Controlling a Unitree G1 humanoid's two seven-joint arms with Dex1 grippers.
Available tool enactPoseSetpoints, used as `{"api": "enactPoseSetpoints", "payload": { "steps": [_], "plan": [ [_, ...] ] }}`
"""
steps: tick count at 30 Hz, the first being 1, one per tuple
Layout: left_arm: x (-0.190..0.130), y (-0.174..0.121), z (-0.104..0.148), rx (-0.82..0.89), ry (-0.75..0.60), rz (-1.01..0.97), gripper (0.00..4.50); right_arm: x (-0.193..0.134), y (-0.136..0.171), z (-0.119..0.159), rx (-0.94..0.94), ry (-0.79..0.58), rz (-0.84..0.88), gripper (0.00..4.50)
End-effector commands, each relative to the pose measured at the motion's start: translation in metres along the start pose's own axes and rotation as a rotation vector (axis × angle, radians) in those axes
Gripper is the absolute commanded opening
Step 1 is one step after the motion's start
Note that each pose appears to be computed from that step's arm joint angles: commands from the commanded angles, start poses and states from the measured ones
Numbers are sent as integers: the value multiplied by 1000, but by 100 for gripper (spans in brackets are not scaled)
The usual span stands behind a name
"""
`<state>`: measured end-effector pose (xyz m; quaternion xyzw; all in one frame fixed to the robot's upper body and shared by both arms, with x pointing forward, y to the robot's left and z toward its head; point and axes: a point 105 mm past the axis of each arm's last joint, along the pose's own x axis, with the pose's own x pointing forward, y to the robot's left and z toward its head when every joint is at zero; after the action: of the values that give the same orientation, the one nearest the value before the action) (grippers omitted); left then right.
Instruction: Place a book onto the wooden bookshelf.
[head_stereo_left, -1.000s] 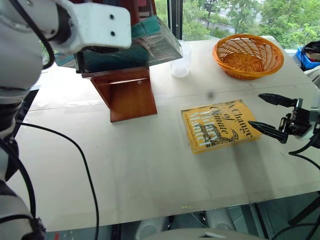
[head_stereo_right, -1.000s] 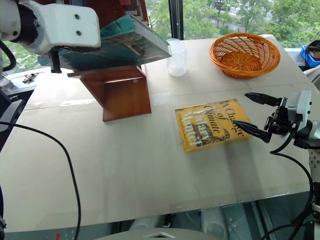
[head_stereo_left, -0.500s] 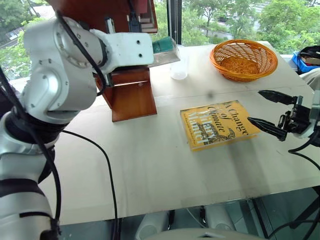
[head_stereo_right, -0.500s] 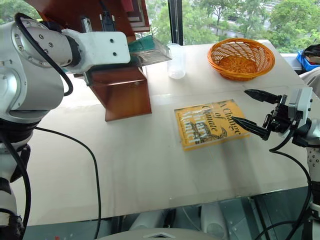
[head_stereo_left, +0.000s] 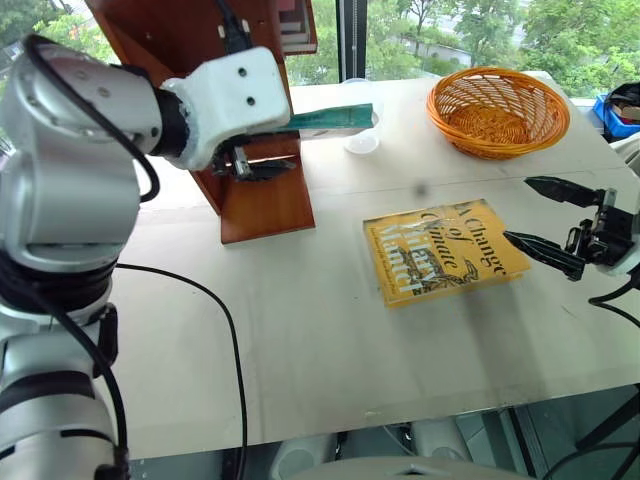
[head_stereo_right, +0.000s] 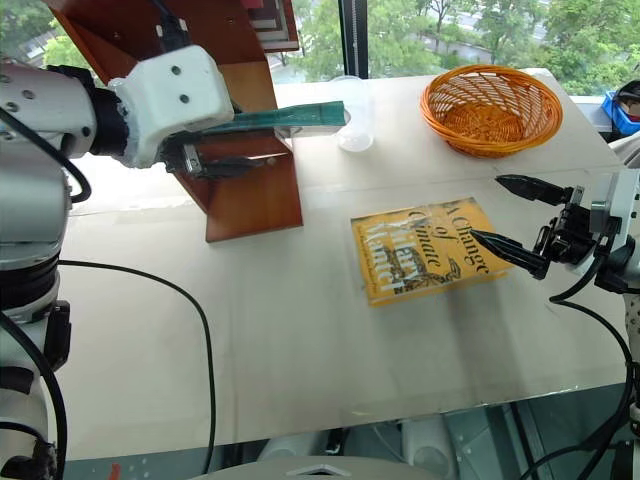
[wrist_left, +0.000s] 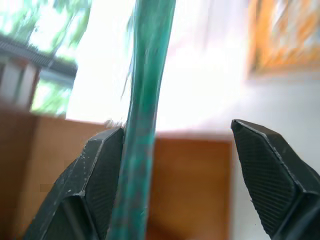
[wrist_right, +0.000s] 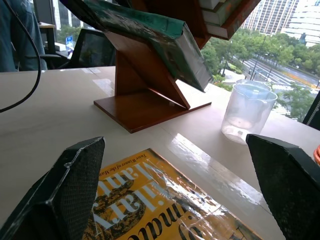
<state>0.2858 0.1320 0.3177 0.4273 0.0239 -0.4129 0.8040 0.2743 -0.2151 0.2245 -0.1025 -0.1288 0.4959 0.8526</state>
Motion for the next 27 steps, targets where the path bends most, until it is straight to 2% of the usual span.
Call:
{"api": "enactPoseSetpoints", "payload": {
  "steps": [1,4,7,10,11,13,18,20,27],
  "plan": [
    [-13,-36,16,-86,-261,-54,360,-1,-2,21,-53,-29,12,450],
    [-5,-67,5,-227,-380,-149,360,-2,-1,26,-54,-30,11,450],
    [5,-79,-7,-541,-434,-222,360,-4,0,31,-55,-32,5,450],
    [13,-90,-14,-630,-515,-250,360,-9,1,35,-56,-32,-23,450],
    [13,-92,-16,-670,-560,-255,411,-10,3,36,-55,-28,-29,450],
    [19,-97,-30,-664,-540,-210,447,-13,5,37,-56,-20,-48,450],
    [30,-105,-61,-614,-478,-97,447,-20,13,43,-48,-17,-74,450],
    [33,-104,-73,-648,-461,-62,447,-21,16,45,-40,-26,-83,450],
    [36,-118,-107,-632,-385,-60,447,-26,22,44,-23,-12,-112,450]
  ]
}}
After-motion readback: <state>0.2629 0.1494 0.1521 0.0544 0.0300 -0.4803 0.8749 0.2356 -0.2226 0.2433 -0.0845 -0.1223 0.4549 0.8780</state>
